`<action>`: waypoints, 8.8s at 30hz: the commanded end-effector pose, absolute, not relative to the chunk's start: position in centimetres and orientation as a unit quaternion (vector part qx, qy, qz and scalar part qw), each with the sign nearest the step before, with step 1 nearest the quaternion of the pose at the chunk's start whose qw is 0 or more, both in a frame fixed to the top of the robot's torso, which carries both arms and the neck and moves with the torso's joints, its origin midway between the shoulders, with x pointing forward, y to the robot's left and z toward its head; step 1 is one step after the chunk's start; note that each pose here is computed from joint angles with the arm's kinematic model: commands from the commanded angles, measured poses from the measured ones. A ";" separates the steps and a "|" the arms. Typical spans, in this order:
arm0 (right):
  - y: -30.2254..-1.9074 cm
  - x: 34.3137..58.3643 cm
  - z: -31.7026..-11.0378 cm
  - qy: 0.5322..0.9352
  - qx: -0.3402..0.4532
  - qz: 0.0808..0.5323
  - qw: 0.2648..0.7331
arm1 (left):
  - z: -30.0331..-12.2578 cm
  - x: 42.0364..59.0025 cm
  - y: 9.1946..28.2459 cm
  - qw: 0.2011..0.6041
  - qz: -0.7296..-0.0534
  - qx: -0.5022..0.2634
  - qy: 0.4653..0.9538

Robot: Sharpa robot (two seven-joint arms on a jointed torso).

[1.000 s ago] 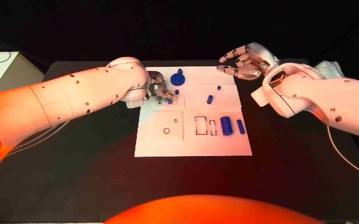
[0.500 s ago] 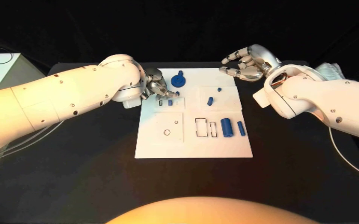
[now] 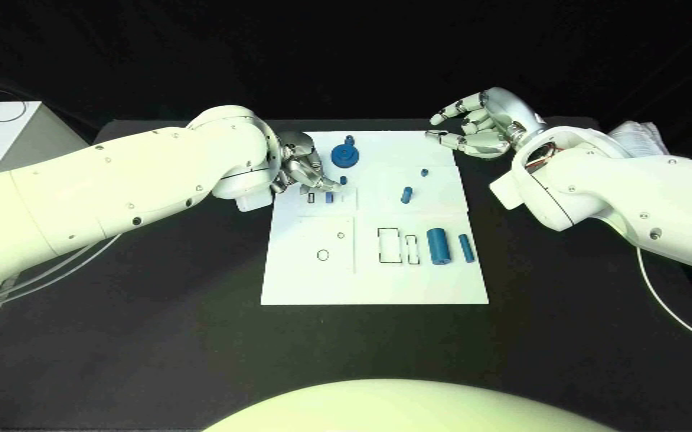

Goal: Assemble the parts on the task board

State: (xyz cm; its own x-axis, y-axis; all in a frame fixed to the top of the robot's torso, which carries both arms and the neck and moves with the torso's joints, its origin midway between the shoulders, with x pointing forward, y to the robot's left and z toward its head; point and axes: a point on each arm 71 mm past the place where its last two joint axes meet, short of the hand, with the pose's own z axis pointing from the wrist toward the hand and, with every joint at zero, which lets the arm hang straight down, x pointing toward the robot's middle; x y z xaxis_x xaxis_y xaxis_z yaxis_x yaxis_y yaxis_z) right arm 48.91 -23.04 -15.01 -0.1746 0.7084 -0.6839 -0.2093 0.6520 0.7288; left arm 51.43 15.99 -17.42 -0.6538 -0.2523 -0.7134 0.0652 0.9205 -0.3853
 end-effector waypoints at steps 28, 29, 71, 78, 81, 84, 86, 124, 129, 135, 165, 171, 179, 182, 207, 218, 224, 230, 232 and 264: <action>-23.0 48.8 -15.2 0.673 0.185 0.375 0.611 | -19.6 51.7 15.2 0.398 -0.180 -0.055 0.898; -23.0 48.8 -15.2 0.673 0.185 0.375 0.611 | -19.7 51.7 15.2 0.398 -0.180 -0.055 0.898; -23.1 48.8 -15.5 0.678 0.184 0.373 0.606 | -20.1 52.1 15.0 0.401 -0.174 -0.061 0.898; -23.1 48.8 -15.6 0.680 0.184 0.372 0.604 | -20.1 51.8 14.9 0.394 -0.181 -0.064 0.899; -23.1 48.7 -15.7 0.681 0.184 0.372 0.603 | -20.0 51.7 14.9 0.392 -0.185 -0.068 0.899; -23.1 48.7 -15.7 0.682 0.184 0.372 0.602 | -20.0 51.7 15.0 0.389 -0.190 -0.076 0.898; -23.1 48.7 -15.8 0.682 0.184 0.372 0.602 | -20.0 51.7 15.0 0.387 -0.194 -0.082 0.898; -22.9 48.7 -16.0 0.688 0.184 0.371 0.597 | -16.4 53.4 16.6 0.283 -0.228 -0.094 0.927; -22.8 48.7 -16.0 0.688 0.183 0.372 0.596 | -15.7 54.2 16.5 0.243 -0.231 -0.079 0.939; -22.8 48.7 -16.0 0.687 0.183 0.372 0.597 | -15.1 55.2 16.4 0.223 -0.226 -0.071 0.946; -22.5 48.8 -15.7 0.673 0.184 0.378 0.609 | -15.9 57.0 12.8 0.229 -0.151 -0.013 0.962; -22.4 48.7 -15.6 0.672 0.184 0.378 0.609 | -16.0 56.9 12.6 0.224 -0.143 -0.003 0.964; -22.5 48.7 -15.6 0.672 0.184 0.378 0.610 | -16.1 57.2 12.7 0.227 -0.135 -0.003 0.964; -22.4 48.7 -15.6 0.671 0.184 0.378 0.611 | -16.2 57.2 12.7 0.228 -0.133 -0.004 0.965; -22.4 48.7 -15.6 0.669 0.184 0.378 0.612 | -18.0 57.3 13.6 0.250 -0.105 -0.018 0.962; -22.3 48.7 -15.6 0.671 0.184 0.378 0.611 | -18.2 57.3 13.2 0.262 -0.108 -0.024 0.959; -22.3 48.7 -15.6 0.671 0.183 0.378 0.610 | -18.5 57.2 13.2 0.259 -0.106 -0.021 0.960; -22.3 48.8 -15.6 0.672 0.183 0.378 0.610 | -18.7 57.0 13.1 0.251 -0.103 -0.013 0.962; -22.3 48.8 -15.6 0.671 0.183 0.379 0.611 | -18.7 56.9 13.2 0.248 -0.103 -0.012 0.963; -22.2 48.8 -15.6 0.669 0.183 0.381 0.611 | -18.8 56.6 13.5 0.234 -0.115 -0.013 0.965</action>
State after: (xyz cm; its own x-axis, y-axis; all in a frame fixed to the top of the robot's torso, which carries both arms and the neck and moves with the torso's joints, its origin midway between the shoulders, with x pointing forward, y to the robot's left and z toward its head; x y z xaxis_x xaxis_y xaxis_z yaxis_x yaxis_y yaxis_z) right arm 48.83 -22.36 -15.63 -0.1838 0.7116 -0.6781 -0.2083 0.6460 0.7343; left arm 56.77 13.72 -18.68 -0.8837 -0.0922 -0.4589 0.0169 0.9735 -0.2280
